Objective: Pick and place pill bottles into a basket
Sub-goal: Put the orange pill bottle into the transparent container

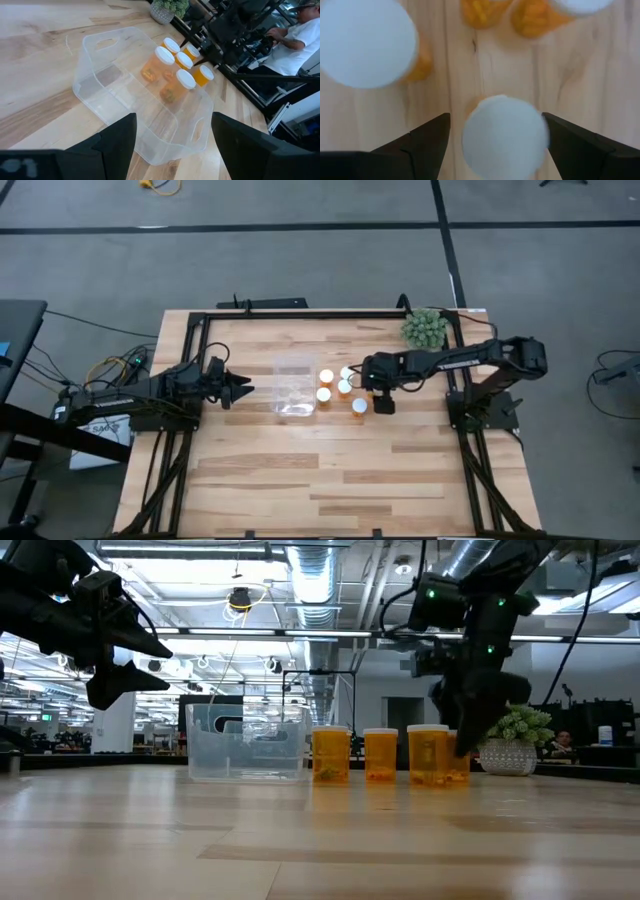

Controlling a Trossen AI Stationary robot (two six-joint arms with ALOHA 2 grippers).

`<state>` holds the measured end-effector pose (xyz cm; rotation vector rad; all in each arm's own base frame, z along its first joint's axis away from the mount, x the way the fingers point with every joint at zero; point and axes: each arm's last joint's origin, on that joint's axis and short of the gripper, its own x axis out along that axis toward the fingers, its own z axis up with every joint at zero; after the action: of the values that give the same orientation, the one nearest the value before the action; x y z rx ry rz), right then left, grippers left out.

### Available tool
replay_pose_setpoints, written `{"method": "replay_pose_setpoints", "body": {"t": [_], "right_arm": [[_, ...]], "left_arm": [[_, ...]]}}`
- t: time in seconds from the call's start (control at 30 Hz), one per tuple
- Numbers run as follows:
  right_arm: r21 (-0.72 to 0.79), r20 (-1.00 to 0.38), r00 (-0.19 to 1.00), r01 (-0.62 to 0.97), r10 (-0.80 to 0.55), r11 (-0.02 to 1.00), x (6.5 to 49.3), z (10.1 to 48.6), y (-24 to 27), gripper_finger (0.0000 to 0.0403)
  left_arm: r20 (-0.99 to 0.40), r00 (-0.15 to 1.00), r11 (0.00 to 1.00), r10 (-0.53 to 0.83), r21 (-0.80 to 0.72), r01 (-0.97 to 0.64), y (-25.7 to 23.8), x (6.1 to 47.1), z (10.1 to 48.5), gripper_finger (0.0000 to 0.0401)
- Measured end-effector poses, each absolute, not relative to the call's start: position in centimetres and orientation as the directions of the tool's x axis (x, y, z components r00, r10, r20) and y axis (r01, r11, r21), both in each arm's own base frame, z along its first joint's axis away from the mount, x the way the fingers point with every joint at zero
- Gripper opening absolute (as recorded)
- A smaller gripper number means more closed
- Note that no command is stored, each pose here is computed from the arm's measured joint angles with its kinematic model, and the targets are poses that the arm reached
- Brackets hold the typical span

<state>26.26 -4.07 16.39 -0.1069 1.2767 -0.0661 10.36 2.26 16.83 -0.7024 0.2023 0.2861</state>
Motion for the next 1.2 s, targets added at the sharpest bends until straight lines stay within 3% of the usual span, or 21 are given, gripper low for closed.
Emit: {"method": "replay_pose_setpoints", "body": {"t": [0.3,0.97,1.2], "right_arm": [[-0.109,-0.966,0.238,-0.016,-0.102,0.994,26.54,15.1,-4.12,0.0302],[-0.121,-0.958,0.262,-0.013,-0.114,0.993,27.12,15.96,-4.4,0.0301],[-0.119,-0.958,0.263,-0.013,-0.111,0.993,27.13,15.96,-4.39,0.0266]], "left_arm": [[-0.277,0.942,0.72,0.19,-0.613,-0.326,2.26,10.36,16.84,0.0247],[-0.277,0.942,0.72,0.19,-0.613,-0.326,2.26,10.36,16.84,0.0247],[-0.277,0.942,0.72,0.19,-0.613,-0.326,2.26,10.36,16.84,0.0247]]}}
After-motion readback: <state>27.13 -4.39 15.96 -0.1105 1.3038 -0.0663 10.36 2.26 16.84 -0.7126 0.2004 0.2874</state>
